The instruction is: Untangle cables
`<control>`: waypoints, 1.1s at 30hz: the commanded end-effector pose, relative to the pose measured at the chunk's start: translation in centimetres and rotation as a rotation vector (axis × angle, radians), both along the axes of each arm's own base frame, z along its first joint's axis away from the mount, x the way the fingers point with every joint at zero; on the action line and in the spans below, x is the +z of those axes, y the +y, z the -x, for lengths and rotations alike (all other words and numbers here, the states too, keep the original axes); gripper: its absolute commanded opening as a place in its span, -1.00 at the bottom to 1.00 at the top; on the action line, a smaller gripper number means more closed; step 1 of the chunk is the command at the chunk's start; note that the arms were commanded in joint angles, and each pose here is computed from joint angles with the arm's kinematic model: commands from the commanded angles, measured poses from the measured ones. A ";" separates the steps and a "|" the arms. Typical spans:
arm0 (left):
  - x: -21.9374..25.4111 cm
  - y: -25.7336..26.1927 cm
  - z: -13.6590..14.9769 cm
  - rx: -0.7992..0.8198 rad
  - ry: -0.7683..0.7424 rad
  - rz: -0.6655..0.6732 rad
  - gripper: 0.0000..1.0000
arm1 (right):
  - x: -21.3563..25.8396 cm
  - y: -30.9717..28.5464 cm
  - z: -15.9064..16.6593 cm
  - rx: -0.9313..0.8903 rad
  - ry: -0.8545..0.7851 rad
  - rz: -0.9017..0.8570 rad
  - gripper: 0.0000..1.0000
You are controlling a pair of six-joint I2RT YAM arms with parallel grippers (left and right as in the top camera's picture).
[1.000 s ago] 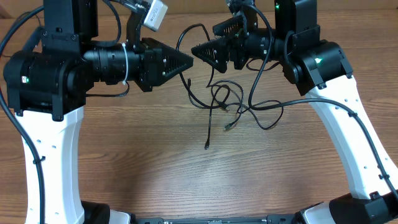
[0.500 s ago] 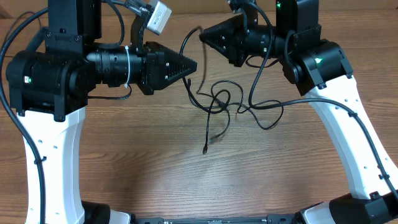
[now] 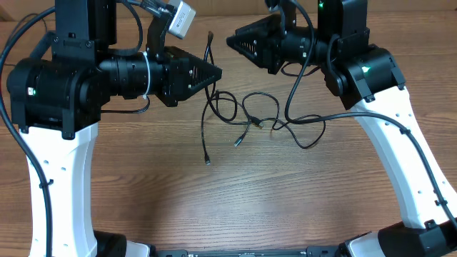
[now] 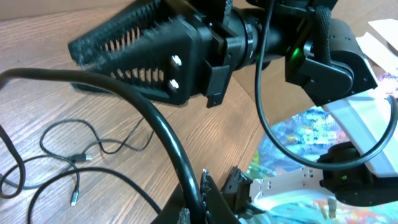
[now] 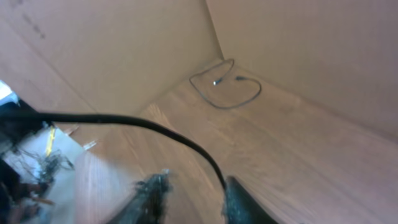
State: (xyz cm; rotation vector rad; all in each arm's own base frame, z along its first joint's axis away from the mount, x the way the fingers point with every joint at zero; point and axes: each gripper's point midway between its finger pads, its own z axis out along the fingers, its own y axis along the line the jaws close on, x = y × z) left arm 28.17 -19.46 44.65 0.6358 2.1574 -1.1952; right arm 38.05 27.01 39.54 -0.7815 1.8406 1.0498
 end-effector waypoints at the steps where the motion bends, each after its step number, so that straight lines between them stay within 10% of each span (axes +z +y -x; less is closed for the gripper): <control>1: 0.2 -0.3 -0.1 0.001 0.006 0.010 -0.92 | 0.6 0.5 0.8 0.071 -0.070 0.006 0.07; 5: 0.8 -0.5 -0.1 0.012 0.049 0.054 -0.92 | 0.8 0.7 1.1 0.096 -0.090 0.003 0.39; 20: 2.6 -3.1 3.0 -0.151 0.104 0.164 -0.92 | 1.2 0.9 1.3 0.116 -0.108 -0.013 0.44; 33: 0.6 -2.8 1.2 -0.017 0.098 0.046 -0.92 | 1.1 0.5 0.4 0.063 -0.110 0.002 -0.93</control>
